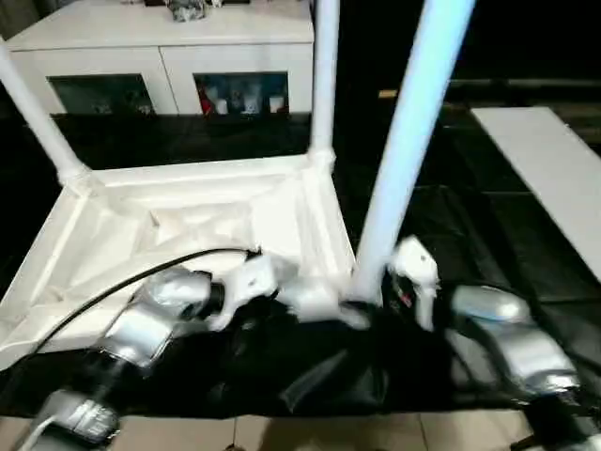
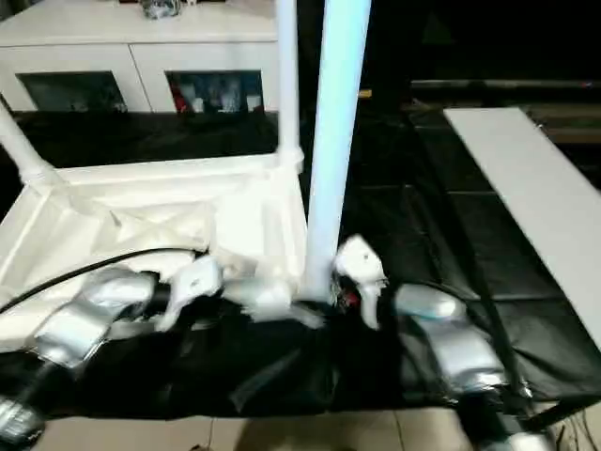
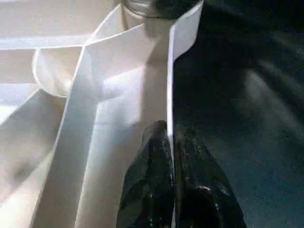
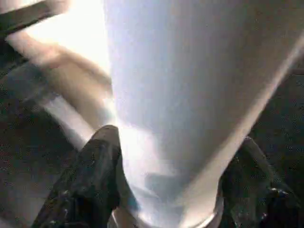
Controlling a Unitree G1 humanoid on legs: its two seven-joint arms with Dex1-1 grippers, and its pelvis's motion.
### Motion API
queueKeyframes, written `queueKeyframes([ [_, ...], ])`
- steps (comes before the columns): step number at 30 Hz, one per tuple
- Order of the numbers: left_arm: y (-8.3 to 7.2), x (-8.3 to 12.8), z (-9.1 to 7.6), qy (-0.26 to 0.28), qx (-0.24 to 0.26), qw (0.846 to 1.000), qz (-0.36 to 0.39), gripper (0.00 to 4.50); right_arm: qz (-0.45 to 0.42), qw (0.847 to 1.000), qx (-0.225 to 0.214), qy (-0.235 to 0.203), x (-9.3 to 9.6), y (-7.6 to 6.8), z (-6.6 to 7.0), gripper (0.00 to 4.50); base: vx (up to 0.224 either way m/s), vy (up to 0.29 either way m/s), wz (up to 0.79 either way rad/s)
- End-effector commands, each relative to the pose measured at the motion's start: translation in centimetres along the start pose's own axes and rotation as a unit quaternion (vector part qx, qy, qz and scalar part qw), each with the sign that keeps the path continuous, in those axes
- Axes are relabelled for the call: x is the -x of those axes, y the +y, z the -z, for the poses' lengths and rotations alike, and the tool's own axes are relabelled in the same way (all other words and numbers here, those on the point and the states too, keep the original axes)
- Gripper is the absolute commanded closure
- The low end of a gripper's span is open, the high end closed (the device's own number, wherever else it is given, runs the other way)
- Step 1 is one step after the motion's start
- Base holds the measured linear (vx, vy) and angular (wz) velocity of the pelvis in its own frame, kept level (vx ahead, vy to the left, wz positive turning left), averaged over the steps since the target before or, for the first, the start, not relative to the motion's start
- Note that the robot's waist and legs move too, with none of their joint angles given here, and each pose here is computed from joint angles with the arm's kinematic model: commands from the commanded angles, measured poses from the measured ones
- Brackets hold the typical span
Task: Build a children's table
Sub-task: Rotate leg to tighten
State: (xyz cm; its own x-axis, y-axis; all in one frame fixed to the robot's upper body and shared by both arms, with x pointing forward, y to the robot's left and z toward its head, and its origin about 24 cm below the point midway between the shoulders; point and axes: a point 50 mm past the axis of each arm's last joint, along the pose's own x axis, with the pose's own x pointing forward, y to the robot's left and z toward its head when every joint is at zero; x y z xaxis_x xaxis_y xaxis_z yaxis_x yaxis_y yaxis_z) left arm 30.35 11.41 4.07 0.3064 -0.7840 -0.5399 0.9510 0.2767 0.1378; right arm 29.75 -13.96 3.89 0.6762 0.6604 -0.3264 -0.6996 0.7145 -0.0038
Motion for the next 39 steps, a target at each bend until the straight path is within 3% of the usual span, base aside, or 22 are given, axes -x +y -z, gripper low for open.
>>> queueKeyframes([
  [1, 1.2, -1.9, -0.7, 0.007, 0.037, 0.995, -0.097, 4.5, 0.079, 0.994, -0.062, 0.039, -1.4, 0.5, 1.7, 1.89, -0.058, 0.018, -0.01],
  [6, 2.3, -3.7, -2.1, 0.0, 0.06, 0.982, -0.181, 4.5, 0.171, 0.978, -0.119, 0.03, -3.7, 1.2, 1.0, 1.89, -0.022, 0.01, 0.0],
  [7, 2.5, -4.2, -2.8, -0.005, 0.053, 0.98, -0.191, 4.5, 0.17, 0.976, -0.135, 0.004, -5.0, 2.1, -0.2, 1.89, 0.0, 0.0, 0.0],
  [8, 2.5, -4.2, -2.9, -0.005, 0.051, 0.98, -0.19, 4.5, 0.169, 0.976, -0.135, 0.002, -5.1, 2.1, -0.3, 1.89, 0.0, 0.0, 0.0],
  [9, 2.6, -4.3, -3.0, -0.006, 0.044, 0.981, -0.19, 4.5, 0.166, 0.977, -0.132, -0.004, -5.3, 2.3, -0.6, 1.89, 0.0, 0.0, 0.0],
  [11, 2.7, -4.1, -3.1, -0.008, 0.029, 0.983, -0.181, 4.5, 0.152, 0.981, -0.112, -0.033, -5.4, 2.5, -1.7, 1.33, 0.0, 0.0, 0.0],
  [13, 2.7, -3.9, -2.9, -0.008, 0.017, 0.985, -0.169, 4.5, 0.135, 0.984, -0.102, -0.06, -5.0, 2.5, -2.6, 1.1, 0.0, 0.0, 0.0],
  [17, 2.4, -2.7, -2.0, 0.003, 0.002, 0.989, -0.145, 4.5, 0.124, 0.989, -0.049, -0.066, -3.3, 1.0, -3.1, 0.82, 0.0, 0.0, 0.0],
  [18, 2.1, -1.9, -1.4, 0.009, -0.006, 0.992, -0.124, 4.5, 0.107, 0.993, -0.003, -0.055, -2.2, 0.2, -3.0, 0.73, 0.0, 0.0, 0.0],
  [22, 1.9, -1.1, -0.9, 0.008, -0.028, 0.995, -0.099, 4.5, 0.067, 0.996, 0.033, -0.046, -1.0, -0.2, -2.7, 0.66, 0.0, 0.0, 0.0],
  [25, 0.2, 0.4, 0.0, 0.003, -0.068, 0.998, 0.013, 4.5, -0.017, 0.996, 0.086, -0.018, 1.4, -0.6, -1.5, 0.66, 0.021, -0.012, 0.0],
  [27, -0.6, 1.0, 0.3, 0.007, -0.069, 0.996, 0.059, 4.5, -0.048, 0.994, 0.1, -0.004, 2.3, -0.6, -1.1, 0.66, 0.074, -0.042, 0.06],
  [31, -1.8, 2.1, -0.1, -0.014, -0.049, 0.99, 0.129, 4.5, -0.11, 0.989, 0.103, 0.012, 3.5, -0.1, -0.6, 0.66, 0.068, -0.025, 0.0],
  [39, -1.9, 2.6, -0.3, -0.02, -0.049, 0.988, 0.145, 4.5, -0.161, 0.982, 0.101, 0.009, 3.5, 0.9, -0.3, 0.66, 0.0, 0.0, 0.0],
])
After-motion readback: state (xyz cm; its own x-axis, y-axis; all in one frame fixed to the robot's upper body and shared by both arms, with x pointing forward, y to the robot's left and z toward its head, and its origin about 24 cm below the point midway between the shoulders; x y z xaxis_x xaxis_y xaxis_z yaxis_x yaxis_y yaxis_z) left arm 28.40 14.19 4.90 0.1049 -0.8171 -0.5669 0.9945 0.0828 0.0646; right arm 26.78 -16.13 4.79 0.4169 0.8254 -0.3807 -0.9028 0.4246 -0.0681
